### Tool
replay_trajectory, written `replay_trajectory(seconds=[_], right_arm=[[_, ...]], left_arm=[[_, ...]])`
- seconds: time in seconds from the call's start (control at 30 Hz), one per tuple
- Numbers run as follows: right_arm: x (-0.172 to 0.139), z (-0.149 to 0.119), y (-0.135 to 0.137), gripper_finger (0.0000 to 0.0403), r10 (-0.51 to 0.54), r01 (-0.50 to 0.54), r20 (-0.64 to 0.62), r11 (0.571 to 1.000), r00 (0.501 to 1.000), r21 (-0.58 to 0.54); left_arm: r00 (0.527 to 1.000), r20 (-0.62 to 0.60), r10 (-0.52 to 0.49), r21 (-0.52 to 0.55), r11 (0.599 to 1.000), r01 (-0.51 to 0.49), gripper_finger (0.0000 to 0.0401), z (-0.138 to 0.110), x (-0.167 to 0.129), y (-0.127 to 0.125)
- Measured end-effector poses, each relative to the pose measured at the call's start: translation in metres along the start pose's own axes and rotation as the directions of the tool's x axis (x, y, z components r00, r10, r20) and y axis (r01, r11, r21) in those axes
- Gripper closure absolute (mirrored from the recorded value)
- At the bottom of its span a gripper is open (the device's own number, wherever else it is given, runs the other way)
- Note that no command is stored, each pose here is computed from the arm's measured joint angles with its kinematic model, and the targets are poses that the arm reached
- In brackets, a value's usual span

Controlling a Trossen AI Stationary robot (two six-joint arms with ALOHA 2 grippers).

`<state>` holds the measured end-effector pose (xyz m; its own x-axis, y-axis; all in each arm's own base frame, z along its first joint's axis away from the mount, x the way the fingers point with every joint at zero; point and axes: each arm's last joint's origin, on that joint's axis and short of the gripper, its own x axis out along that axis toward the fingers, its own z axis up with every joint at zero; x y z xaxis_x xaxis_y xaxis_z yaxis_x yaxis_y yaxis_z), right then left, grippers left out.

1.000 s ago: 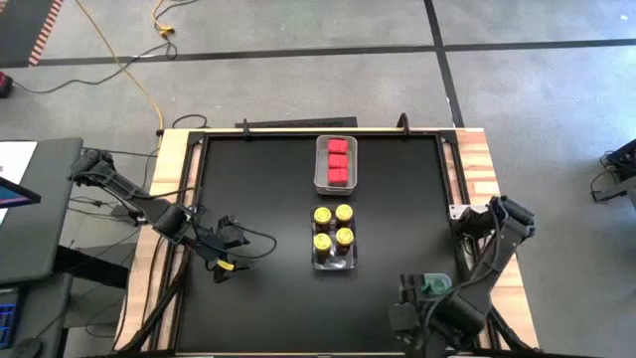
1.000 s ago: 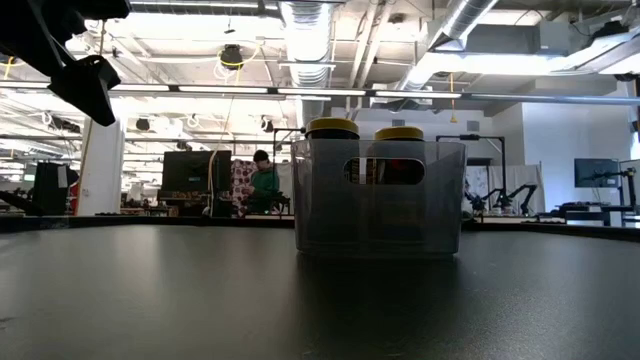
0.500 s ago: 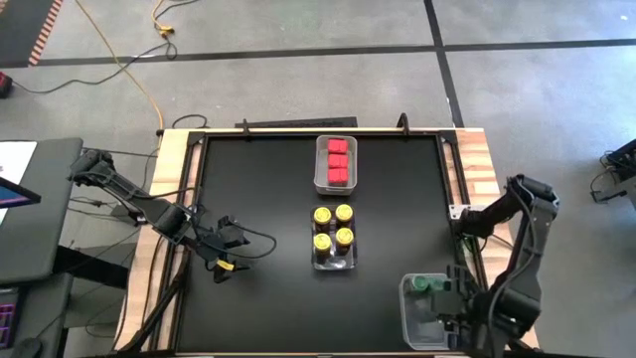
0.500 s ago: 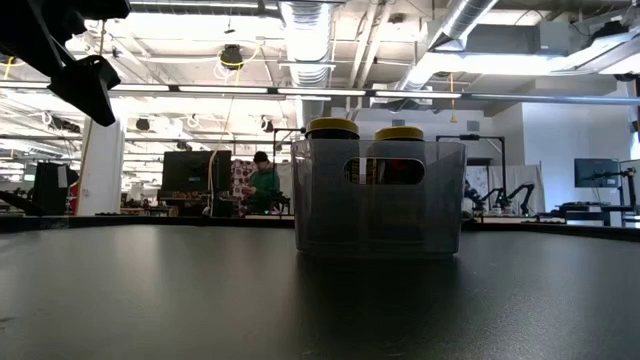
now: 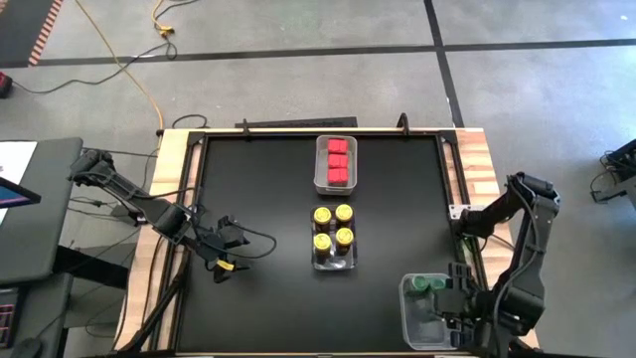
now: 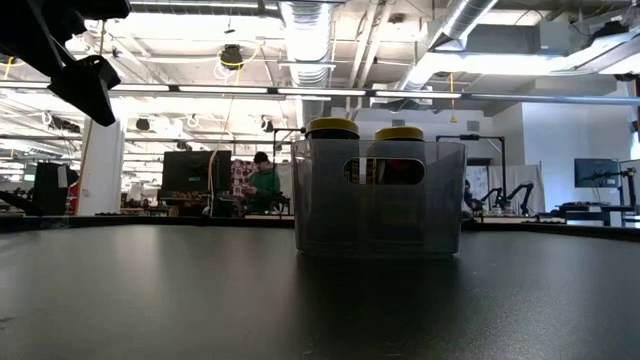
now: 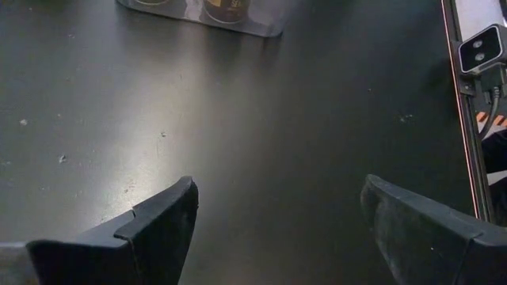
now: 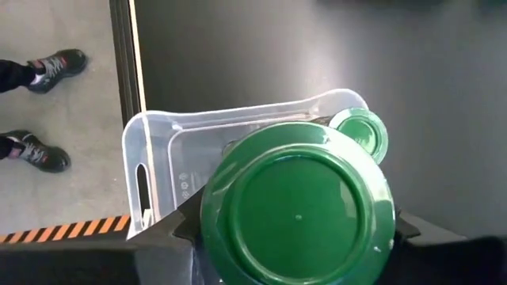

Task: Sort spices by type
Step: Put the green seasoning bottle into the transparent bin

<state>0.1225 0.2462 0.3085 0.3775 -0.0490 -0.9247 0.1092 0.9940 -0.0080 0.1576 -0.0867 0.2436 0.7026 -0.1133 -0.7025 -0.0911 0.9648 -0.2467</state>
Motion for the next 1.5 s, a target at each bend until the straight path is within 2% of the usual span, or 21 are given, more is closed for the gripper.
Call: replay_trajectory(seconds=[0.27,0.53,1.5], right_arm=[[0.001,0.011,0.001,0.0182,0.040,-0.040,0.050,0.999,0.998,0.001],[0.017,0.014,0.009,0.0182,-0.002,0.003,0.035,1.000,0.999,-0.029],[0.076,-0.013,0.011,0.0182,0.032,-0.031,0.028,0.999,0.999,-0.029]], left_arm=[[1.000,0.000,0.000,0.000,1.000,0.000,0.0061,0.000,0.000,0.000],[1.000,0.000,0.000,0.000,1.000,0.000,0.0061,0.000,0.000,0.000],[1.000,0.000,0.000,0.000,1.000,0.000,0.0061,0.000,0.000,0.000]])
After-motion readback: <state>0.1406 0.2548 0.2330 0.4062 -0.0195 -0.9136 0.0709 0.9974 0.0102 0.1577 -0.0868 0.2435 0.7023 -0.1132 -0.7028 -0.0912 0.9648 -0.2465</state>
